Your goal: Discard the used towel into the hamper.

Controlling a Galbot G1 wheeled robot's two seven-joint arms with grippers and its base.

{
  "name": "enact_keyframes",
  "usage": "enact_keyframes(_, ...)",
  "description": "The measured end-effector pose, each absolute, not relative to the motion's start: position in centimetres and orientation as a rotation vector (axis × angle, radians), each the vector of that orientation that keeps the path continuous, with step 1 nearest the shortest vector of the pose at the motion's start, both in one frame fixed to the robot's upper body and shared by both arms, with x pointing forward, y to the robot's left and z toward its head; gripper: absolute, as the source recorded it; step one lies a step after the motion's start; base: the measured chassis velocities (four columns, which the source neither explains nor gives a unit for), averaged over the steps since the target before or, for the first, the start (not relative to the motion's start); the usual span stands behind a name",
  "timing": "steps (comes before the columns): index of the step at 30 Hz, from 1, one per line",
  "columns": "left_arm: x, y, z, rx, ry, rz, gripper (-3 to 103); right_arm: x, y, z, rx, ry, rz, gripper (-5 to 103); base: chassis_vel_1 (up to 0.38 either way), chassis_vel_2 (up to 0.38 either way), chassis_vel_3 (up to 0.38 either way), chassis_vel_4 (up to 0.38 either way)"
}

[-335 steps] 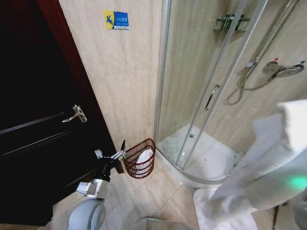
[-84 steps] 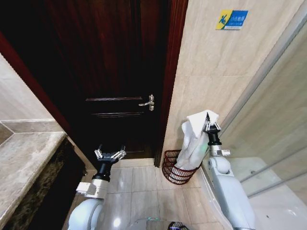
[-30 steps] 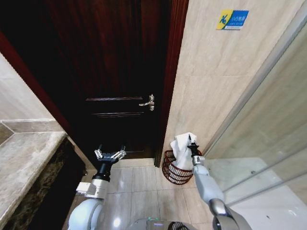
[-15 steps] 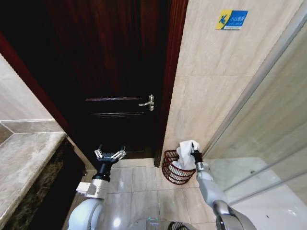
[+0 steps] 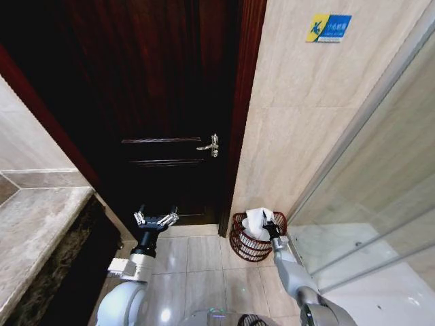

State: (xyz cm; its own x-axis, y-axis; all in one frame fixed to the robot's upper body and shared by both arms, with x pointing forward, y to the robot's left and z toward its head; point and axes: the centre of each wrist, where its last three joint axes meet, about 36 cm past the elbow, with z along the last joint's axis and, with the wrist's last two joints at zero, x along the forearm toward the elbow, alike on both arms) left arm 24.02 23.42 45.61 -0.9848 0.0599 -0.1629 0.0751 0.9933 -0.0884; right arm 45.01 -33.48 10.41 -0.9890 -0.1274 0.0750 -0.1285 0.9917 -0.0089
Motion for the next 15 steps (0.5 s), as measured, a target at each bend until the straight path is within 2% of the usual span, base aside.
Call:
enact_keyframes(8, 24.0, 23.4, 45.6, 0.101, 2.976, -0.141, 100, 43.0, -33.8, 9.5, 0.254, -2.976, 0.040, 4, 0.000, 0.000, 0.000, 0.000)
enact_keyframes(15, 24.0, 23.4, 45.6, 0.101, 2.976, -0.141, 100, 41.1, -35.9, 9.0, 0.250, -2.855, 0.073, 4, 0.000, 0.000, 0.000, 0.000)
